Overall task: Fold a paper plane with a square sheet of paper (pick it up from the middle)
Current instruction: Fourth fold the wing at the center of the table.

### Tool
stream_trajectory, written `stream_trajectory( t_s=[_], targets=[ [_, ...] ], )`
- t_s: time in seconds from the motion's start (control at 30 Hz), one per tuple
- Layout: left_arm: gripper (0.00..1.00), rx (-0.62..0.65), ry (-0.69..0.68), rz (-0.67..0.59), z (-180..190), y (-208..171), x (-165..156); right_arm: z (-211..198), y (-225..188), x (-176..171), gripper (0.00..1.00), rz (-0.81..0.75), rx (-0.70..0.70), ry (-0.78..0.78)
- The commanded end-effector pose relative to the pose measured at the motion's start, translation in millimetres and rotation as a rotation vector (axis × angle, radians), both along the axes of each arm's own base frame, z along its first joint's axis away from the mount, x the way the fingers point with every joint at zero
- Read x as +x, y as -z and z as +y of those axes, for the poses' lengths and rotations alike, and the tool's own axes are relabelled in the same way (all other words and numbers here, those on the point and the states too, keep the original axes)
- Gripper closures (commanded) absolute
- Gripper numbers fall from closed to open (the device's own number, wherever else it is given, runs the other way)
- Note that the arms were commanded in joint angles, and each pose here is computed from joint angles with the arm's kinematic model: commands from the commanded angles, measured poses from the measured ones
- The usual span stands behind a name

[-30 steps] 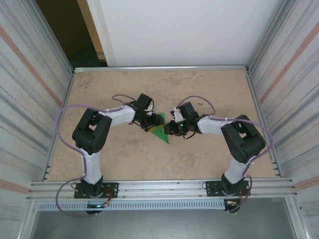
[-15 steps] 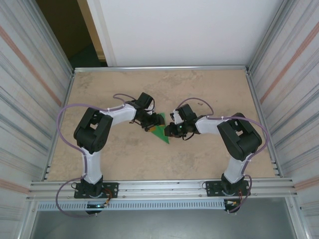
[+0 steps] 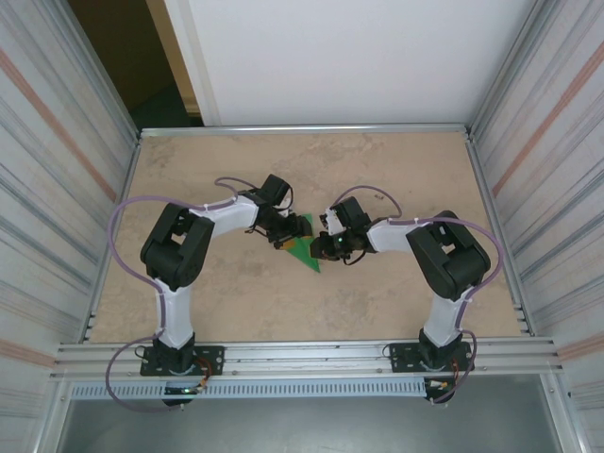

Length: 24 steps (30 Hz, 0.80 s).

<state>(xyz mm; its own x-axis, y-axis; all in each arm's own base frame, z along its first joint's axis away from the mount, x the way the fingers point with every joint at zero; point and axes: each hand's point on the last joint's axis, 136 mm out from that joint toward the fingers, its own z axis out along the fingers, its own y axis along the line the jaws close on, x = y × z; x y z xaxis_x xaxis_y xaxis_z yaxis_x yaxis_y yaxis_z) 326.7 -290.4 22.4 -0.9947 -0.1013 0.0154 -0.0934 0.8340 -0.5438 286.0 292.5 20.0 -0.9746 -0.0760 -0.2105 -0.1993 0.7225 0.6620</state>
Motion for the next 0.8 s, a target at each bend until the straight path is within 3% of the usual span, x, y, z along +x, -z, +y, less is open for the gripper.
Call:
stream_trajectory(
  t_s=[0.0,0.3,0.47,0.63,0.77],
  targets=[
    [0.41,0.305,-0.009,0.237,59,84,-59,6,0,3,0.86,0.026,0.019,0.009],
    [0.41,0.282,-0.005,0.216,55,76,-54,4,11,-4,0.9,0.078,0.019,-0.004],
    [0.41,0.189,0.012,0.098,36,35,-26,-2,14,-7,0.91,0.105,0.03,0.001],
    [0.37,-0.054,-0.009,-0.111,7,-43,26,-3,16,-9,0.92,0.145,0.048,-0.008],
    [0.35,-0.18,-0.048,-0.239,10,-89,48,-4,16,-11,0.92,0.162,0.055,-0.013]
  ],
)
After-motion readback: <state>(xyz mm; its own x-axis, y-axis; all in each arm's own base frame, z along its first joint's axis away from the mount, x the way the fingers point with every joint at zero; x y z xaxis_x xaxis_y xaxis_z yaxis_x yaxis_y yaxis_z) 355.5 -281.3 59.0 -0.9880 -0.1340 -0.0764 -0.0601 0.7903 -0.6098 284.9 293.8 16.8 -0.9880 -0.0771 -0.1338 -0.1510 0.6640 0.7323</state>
